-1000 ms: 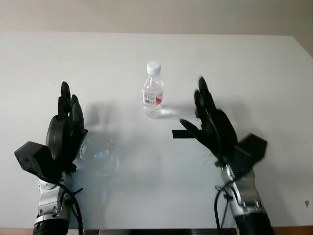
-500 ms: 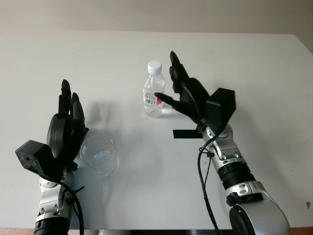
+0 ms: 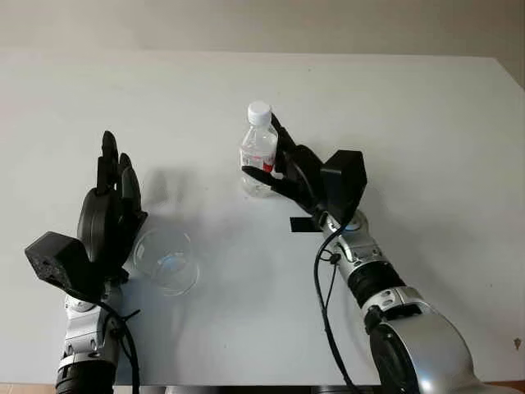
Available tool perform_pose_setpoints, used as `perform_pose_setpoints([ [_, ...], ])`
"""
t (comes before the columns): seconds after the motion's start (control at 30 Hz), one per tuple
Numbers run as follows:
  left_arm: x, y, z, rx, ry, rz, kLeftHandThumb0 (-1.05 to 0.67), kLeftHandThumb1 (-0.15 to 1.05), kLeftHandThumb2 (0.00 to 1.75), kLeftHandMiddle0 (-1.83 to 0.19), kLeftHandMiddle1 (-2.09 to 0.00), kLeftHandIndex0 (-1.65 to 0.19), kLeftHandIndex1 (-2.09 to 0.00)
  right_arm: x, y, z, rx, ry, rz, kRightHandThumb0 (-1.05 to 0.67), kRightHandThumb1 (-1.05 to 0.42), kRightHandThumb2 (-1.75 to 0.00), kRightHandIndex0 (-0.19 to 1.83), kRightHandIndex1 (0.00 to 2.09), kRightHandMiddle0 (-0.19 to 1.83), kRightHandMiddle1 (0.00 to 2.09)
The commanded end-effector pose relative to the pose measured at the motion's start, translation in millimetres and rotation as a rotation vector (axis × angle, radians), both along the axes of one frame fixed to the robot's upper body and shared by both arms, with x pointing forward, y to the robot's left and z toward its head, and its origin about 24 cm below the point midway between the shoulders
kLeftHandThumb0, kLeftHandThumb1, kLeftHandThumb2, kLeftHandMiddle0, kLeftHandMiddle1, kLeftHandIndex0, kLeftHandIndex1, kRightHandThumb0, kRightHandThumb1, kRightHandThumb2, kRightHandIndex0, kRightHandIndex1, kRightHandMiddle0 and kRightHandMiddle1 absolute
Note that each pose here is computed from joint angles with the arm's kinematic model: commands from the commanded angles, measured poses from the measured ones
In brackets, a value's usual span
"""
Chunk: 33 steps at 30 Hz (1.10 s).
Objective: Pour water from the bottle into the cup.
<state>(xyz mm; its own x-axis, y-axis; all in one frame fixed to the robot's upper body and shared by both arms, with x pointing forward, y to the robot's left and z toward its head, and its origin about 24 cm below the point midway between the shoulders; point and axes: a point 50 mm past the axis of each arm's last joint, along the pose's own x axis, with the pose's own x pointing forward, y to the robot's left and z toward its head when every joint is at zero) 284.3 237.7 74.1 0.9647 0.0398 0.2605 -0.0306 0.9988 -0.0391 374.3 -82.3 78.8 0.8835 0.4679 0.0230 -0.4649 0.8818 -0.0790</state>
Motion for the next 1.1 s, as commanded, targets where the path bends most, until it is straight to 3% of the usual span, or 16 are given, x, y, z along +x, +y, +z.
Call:
perform_pose_setpoints([
  [0.0,-4.3,0.4,-12.7,-0.015,0.047,0.006,-0.81,1.05,0.62,0.19,0.0,0.19,0.0,2.7,9.8,7.7,0.006,-0.023,0.024,-0.95,-0.91,-0.06,-0.19,0.0,-0.19,0.0],
  [0.33,-6.3,-0.3,-15.6,-0.011,0.049,0.008,-0.8,1.05,0.64,0.19,0.0,0.19,0.0,2.9,26.4,10.6,0.068,-0.029,0.026,-0.9,-0.89,-0.05,-0.19,0.0,-0.19,0.0],
  [0.5,-7.4,-1.3,-16.3,-0.01,0.053,0.01,-0.81,1.05,0.64,0.19,0.0,0.19,0.0,3.7,28.1,9.7,0.103,-0.023,-0.05,-0.76,-0.87,-0.05,-0.19,0.0,-0.19,0.0],
  [0.6,-7.1,-2.4,-17.1,-0.018,0.053,0.01,-0.81,1.05,0.63,0.19,0.0,0.19,0.0,5.3,28.1,8.6,0.059,-0.026,-0.153,-0.62,-0.85,-0.05,-0.12,0.04,-0.06,0.07],
  [0.63,-6.9,-2.6,-17.3,-0.02,0.054,0.01,-0.81,1.05,0.63,0.19,0.0,0.19,0.0,6.3,27.3,8.1,0.041,-0.019,-0.176,-0.55,-0.86,-0.05,-0.04,0.17,0.0,0.23],
  [0.67,-6.7,-2.9,-17.4,-0.022,0.053,0.011,-0.82,1.05,0.63,0.19,0.0,0.19,0.0,7.2,26.2,7.7,0.013,-0.018,-0.192,-0.48,-0.87,-0.05,-0.11,0.94,-0.1,0.99],
  [0.7,-6.6,-3.2,-17.4,-0.024,0.053,0.012,-0.82,1.05,0.63,0.19,0.0,0.19,0.0,7.9,25.0,7.8,-0.028,-0.03,-0.202,-0.43,-0.88,-0.05,-0.15,1.44,-0.15,1.48],
  [0.73,-6.7,-3.4,-17.3,-0.024,0.053,0.013,-0.82,1.05,0.63,0.19,0.0,0.19,0.0,8.4,23.9,8.2,-0.066,-0.045,-0.203,-0.39,-0.89,-0.06,-0.13,1.76,-0.13,1.78],
  [0.77,-6.6,-3.5,-17.2,-0.023,0.053,0.014,-0.81,1.05,0.62,0.19,0.0,0.19,0.0,8.9,22.9,8.5,-0.095,-0.055,-0.194,-0.33,-0.91,-0.06,0.03,1.96,0.03,1.96],
  [0.87,-6.0,-3.6,-17.0,-0.023,0.053,0.02,-0.81,1.05,0.62,0.19,0.0,0.19,0.0,10.1,20.9,9.1,-0.16,-0.066,-0.143,-0.24,-0.93,-0.05,0.36,2.08,0.29,2.08],
  [1.07,-3.7,-4.8,-17.2,-0.032,0.053,0.017,-0.81,1.05,0.62,0.19,0.0,0.19,0.0,11.0,17.2,10.0,-0.242,-0.085,-0.062,-0.31,-0.89,-0.05,0.75,2.09,0.47,2.09],
])
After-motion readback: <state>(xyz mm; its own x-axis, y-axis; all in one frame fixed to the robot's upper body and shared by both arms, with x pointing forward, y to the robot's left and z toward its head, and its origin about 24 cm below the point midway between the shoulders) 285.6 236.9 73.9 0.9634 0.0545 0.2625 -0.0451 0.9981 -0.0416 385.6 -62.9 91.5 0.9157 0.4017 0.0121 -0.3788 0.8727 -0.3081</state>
